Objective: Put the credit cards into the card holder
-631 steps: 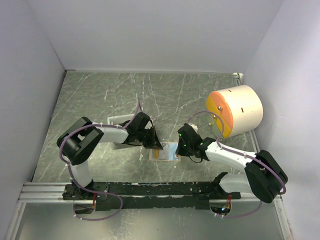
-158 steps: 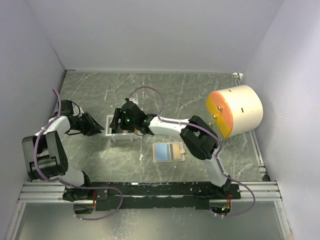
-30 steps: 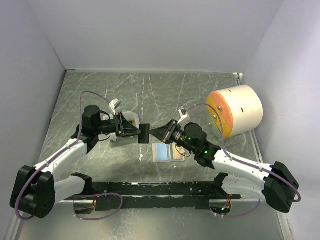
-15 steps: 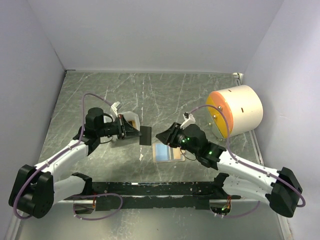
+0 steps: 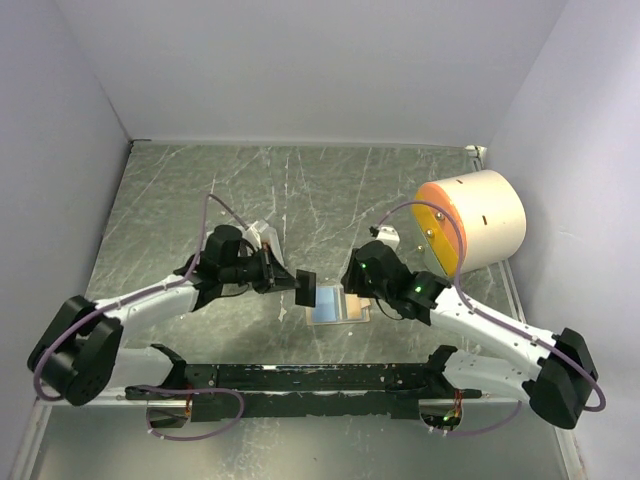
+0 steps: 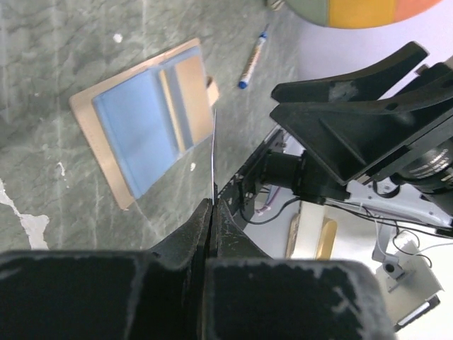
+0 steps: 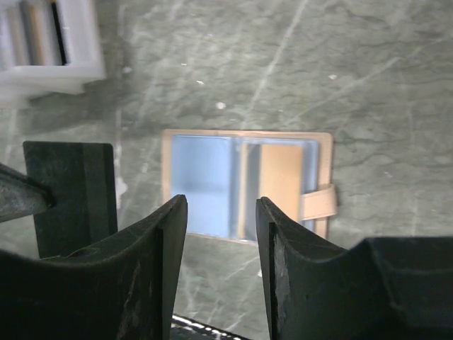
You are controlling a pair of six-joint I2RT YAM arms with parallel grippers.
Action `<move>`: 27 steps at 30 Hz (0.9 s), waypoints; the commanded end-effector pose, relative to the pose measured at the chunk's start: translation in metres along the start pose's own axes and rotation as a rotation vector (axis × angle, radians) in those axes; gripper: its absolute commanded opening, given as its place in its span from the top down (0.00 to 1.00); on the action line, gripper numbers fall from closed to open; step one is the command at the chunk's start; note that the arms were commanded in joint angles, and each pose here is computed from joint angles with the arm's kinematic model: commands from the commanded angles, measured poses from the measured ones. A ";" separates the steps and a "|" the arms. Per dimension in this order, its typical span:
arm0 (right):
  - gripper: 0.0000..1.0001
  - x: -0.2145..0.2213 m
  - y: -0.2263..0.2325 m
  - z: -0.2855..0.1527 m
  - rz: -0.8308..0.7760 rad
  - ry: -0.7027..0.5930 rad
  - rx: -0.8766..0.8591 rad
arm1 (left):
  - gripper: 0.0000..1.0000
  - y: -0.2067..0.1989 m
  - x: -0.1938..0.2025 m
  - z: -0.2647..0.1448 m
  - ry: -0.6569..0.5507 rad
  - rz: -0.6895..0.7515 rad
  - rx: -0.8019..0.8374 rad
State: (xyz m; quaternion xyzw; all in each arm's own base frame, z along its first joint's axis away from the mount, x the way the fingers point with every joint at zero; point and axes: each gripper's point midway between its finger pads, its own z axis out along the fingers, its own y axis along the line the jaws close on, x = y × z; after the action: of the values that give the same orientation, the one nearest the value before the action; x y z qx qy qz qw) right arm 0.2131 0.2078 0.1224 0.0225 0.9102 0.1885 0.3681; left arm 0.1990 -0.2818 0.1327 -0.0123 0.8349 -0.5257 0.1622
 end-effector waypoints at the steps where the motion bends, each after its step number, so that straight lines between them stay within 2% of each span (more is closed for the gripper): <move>1: 0.56 0.015 -0.024 0.011 -0.046 0.066 0.048 | 0.93 -0.002 -0.007 0.021 -0.029 0.034 -0.008; 12: 0.56 0.039 -0.054 0.046 -0.039 0.188 0.075 | 0.93 0.007 0.000 0.065 0.021 0.063 -0.074; 14: 0.59 0.045 -0.062 0.051 -0.042 0.206 0.095 | 0.93 0.016 0.002 0.072 0.037 0.070 -0.124; 27: 0.73 0.083 -0.079 0.057 0.006 0.277 0.105 | 0.93 0.029 0.013 0.093 0.091 0.070 -0.148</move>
State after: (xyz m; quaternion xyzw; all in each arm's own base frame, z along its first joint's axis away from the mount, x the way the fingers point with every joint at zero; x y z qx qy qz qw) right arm 0.2162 0.1692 0.0184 0.0120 0.9548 0.1324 0.2660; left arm 0.2058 -0.3402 0.0536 0.0104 0.8873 -0.4471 0.1125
